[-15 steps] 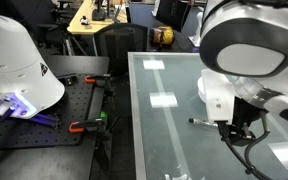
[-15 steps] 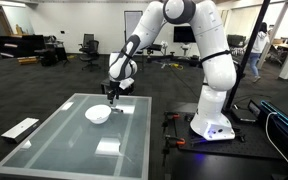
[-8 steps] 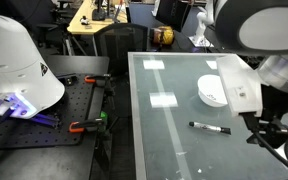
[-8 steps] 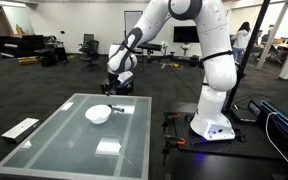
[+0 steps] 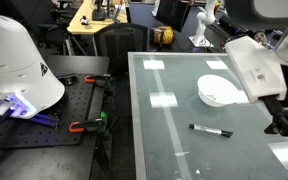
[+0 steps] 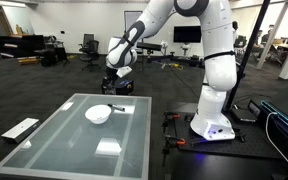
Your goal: Take the marker from the bowl and put it on the table
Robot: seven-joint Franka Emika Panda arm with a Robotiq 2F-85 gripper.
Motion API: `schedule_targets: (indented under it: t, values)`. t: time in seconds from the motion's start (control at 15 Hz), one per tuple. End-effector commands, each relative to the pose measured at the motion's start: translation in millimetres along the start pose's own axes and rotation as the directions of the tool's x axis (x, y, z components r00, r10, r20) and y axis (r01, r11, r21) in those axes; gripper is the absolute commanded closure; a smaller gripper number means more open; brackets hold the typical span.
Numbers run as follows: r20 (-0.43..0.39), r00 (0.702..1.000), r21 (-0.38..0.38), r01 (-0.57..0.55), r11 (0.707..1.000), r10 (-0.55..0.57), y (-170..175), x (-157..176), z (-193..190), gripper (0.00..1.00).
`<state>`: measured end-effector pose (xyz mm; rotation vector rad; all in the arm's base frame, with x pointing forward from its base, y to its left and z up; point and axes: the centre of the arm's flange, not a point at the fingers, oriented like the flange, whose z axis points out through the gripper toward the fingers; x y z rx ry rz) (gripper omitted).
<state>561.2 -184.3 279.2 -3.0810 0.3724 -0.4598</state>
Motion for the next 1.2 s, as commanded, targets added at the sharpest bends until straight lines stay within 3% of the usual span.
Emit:
schedule_targets:
  t: [0.0,0.73,0.8,1.13]
  values:
    - [-0.041,0.997,0.047,0.064,0.997,-0.062,-12.4,-7.7,-22.7,0.0]
    - [-0.131,0.973,0.156,0.211,0.965,-0.192,-51.1,-11.0,-54.3,0.0]
    - [-0.113,0.978,0.136,0.193,0.972,-0.178,-53.4,2.1,-42.3,0.0]
    - [-0.118,0.975,0.142,0.202,0.969,-0.186,-55.0,-0.8,-44.9,0.0]
